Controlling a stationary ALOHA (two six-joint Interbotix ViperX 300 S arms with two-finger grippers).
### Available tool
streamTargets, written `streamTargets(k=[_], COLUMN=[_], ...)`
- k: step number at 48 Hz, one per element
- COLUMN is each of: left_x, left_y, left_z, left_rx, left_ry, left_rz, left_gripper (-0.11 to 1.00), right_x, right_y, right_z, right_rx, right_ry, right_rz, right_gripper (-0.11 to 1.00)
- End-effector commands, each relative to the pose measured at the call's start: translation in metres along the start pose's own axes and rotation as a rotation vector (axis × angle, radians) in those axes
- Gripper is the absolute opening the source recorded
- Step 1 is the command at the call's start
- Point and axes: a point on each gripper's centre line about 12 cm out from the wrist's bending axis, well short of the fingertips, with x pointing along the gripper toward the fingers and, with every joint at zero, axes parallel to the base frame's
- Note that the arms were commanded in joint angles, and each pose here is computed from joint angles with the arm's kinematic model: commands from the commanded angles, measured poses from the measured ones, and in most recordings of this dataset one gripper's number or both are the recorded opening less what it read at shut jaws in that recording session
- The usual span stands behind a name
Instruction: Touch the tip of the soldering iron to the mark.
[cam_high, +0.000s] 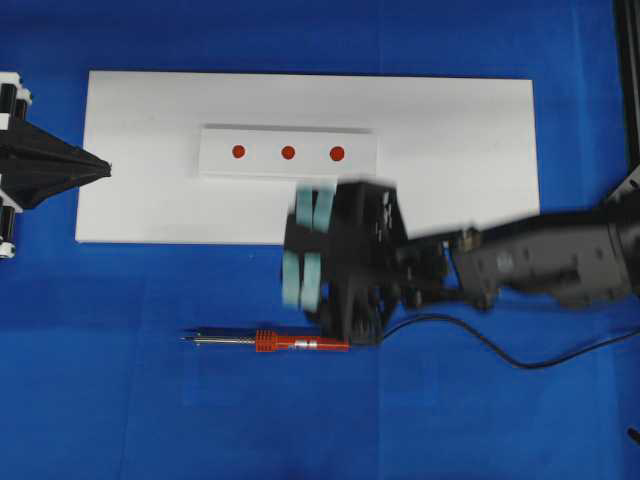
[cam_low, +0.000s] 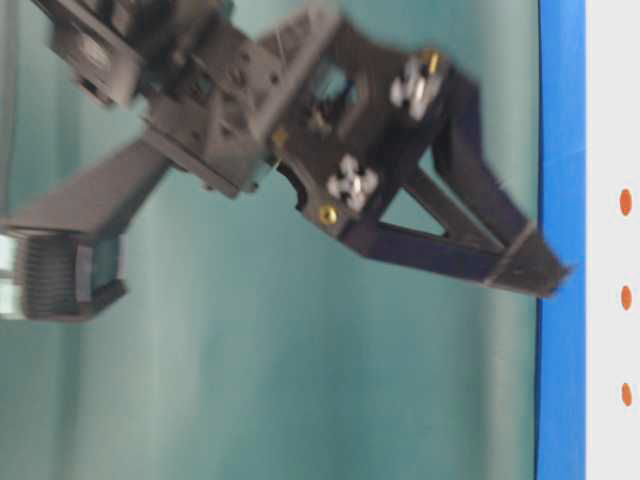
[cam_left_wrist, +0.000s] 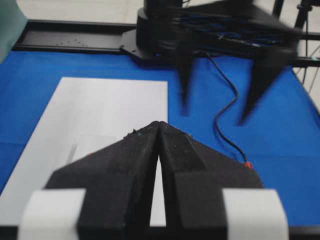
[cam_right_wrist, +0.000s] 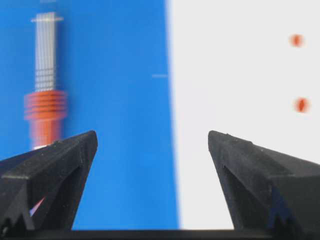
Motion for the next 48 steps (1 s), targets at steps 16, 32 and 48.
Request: streamTargets(k=[16,32,48], left_x=[0.001,0.001,0.001], left_y=[0.000,0.000,0.000], left_z=[0.003,0.004,0.004], left_rx=[0.003,0.001,0.001], left_ry=[-0.009,-0.011,-0.011], left_rz=[-0.002,-0.002,-0.002], left_gripper=[0.00,0.00,0.00], right_x=[-0.016,-0.076,-0.153], right_y=[-0.092,-0.106,-0.124], right_z=[0.021,-0.005,-0.056], right_rx=[0.053,0.048,0.044], right_ry=[-0.104,-0.195,-0.371], right_rz=[-0.086,-0.065,-0.018], right_gripper=[0.88,0.87,0.87])
